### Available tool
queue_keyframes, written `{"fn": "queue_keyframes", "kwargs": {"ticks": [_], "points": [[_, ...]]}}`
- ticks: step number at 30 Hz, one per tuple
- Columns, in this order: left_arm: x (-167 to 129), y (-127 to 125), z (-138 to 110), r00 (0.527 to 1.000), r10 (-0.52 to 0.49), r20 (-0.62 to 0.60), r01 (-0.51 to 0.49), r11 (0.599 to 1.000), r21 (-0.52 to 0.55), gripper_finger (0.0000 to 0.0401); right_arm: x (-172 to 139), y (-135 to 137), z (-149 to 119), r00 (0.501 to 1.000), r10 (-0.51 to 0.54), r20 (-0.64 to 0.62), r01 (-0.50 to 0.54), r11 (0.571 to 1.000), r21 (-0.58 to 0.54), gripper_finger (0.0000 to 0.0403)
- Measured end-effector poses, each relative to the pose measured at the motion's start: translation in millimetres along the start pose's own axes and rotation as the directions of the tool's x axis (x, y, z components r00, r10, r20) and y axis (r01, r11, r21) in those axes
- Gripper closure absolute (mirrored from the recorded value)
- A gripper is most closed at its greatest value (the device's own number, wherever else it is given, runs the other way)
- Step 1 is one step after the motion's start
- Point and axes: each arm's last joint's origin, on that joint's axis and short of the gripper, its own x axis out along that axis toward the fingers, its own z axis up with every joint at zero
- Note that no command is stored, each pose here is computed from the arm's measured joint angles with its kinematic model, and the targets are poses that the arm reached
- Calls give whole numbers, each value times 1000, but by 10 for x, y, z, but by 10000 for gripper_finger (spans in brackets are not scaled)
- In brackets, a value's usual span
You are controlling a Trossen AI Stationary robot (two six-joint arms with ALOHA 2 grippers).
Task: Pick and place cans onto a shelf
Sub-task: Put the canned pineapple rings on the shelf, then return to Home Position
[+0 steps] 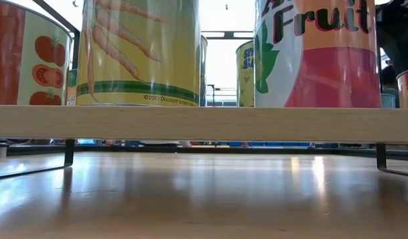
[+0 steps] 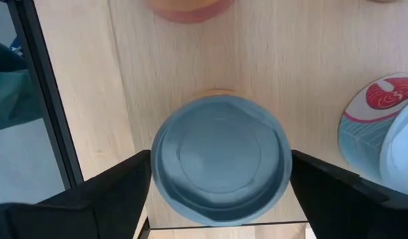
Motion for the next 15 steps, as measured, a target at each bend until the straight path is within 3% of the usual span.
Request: {"fn": "queue_keyframes", "kwargs": {"ticks": [9,15], "points": [[2,0,1,1000,0,0,0,1000,0,62,-289,-4,62,998,47,47,-46,999,-27,53],[49,21,20,1000,21,0,-21,1000,22,66,-757,-237,153,991,58,118,-51,997,-60,55]]}}
